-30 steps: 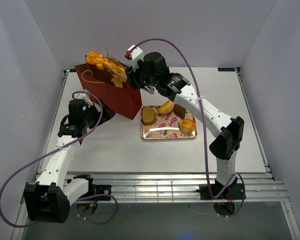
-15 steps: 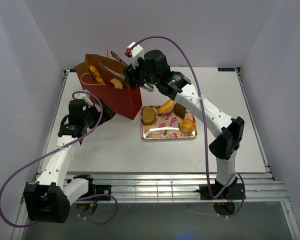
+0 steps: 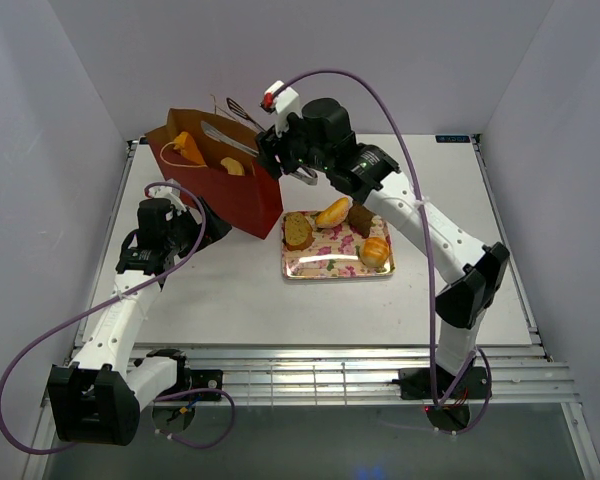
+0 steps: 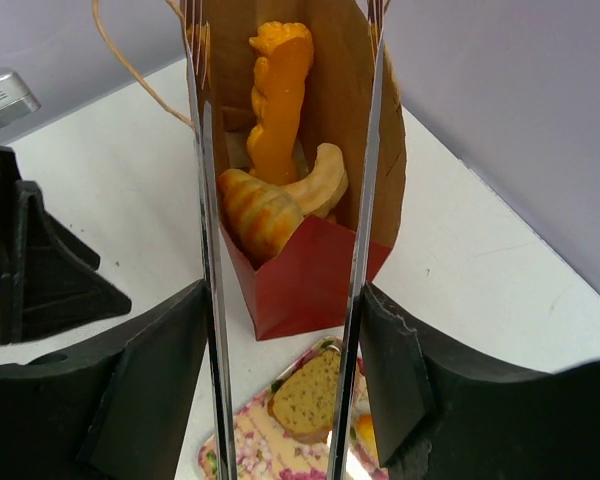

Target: Place the fake bread into the paper bag

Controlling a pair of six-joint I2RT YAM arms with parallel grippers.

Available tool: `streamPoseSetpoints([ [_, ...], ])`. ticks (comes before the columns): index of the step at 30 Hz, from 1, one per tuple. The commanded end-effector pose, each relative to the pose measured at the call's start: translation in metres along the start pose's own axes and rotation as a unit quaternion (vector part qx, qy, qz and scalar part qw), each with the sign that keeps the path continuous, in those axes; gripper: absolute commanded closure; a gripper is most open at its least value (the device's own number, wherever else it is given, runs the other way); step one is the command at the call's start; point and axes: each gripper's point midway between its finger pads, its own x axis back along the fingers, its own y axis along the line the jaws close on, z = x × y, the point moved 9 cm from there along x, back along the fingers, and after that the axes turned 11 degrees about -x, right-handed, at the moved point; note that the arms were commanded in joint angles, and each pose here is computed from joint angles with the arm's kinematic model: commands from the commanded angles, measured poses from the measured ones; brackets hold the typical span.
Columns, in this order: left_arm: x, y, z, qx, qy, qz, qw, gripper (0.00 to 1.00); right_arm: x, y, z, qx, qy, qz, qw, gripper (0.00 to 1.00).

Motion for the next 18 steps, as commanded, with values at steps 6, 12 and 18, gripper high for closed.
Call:
streamPoseSetpoints([
  [6, 0.002, -0.002, -0.005, -0.004, -0.015, -0.004, 1.0, 0.02, 0.07, 0.0, -0.02, -0.001, -0.059, 0.037, 0.998, 0.36],
  [12, 0.002, -0.001, -0.005, -0.005, -0.016, -0.009, 1.0, 0.02, 0.109, -0.005, 0.012, -0.027, -0.06, 0.078, 0.995, 0.36],
  [18, 0.002, 0.001, -0.005, -0.004, -0.014, -0.02, 1.0, 0.02, 0.147, -0.01, 0.058, -0.055, -0.066, 0.121, 0.989, 0.36],
])
